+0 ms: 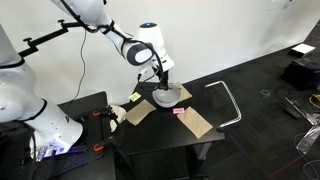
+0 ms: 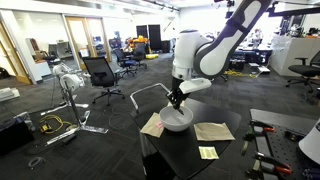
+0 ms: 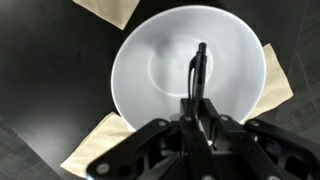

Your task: Pick the marker and put it in the bowl

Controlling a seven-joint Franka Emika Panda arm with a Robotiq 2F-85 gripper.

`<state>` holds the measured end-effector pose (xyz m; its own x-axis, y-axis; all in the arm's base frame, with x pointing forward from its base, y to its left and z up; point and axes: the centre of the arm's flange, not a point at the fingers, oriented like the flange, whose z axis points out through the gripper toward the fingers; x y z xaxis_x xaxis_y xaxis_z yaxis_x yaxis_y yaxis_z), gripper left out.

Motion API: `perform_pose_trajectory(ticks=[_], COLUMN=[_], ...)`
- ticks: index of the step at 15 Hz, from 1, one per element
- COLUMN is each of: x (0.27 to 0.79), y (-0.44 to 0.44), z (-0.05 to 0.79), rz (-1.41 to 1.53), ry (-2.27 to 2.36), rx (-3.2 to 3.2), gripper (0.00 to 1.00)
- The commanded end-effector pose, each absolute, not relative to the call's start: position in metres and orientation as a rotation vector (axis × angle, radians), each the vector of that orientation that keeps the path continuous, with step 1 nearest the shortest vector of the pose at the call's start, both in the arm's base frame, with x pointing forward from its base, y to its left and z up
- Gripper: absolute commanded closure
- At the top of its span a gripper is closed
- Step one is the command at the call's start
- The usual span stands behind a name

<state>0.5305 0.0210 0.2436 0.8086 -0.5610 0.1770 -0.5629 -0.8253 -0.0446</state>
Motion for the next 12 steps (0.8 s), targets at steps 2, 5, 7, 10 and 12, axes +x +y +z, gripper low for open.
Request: perform_pose_trajectory(ticks=[2,5,7,10,12], x=[0.543,0.543,0.542,0.537,0.532], y=[0.018,0.017,0.016,0.016,0.016], z=[0.225,0.224,0.228,0.244,0.261], rz=[0.235,0.229,0.235,0.269,0.304], ry=[-0.930,-0.939,-0.950,-0.950,-0.947], rx=[2.987,2.986,2.983,2.978,2.980], gripper=[0.61,0.47,0.32,0.09,0.00])
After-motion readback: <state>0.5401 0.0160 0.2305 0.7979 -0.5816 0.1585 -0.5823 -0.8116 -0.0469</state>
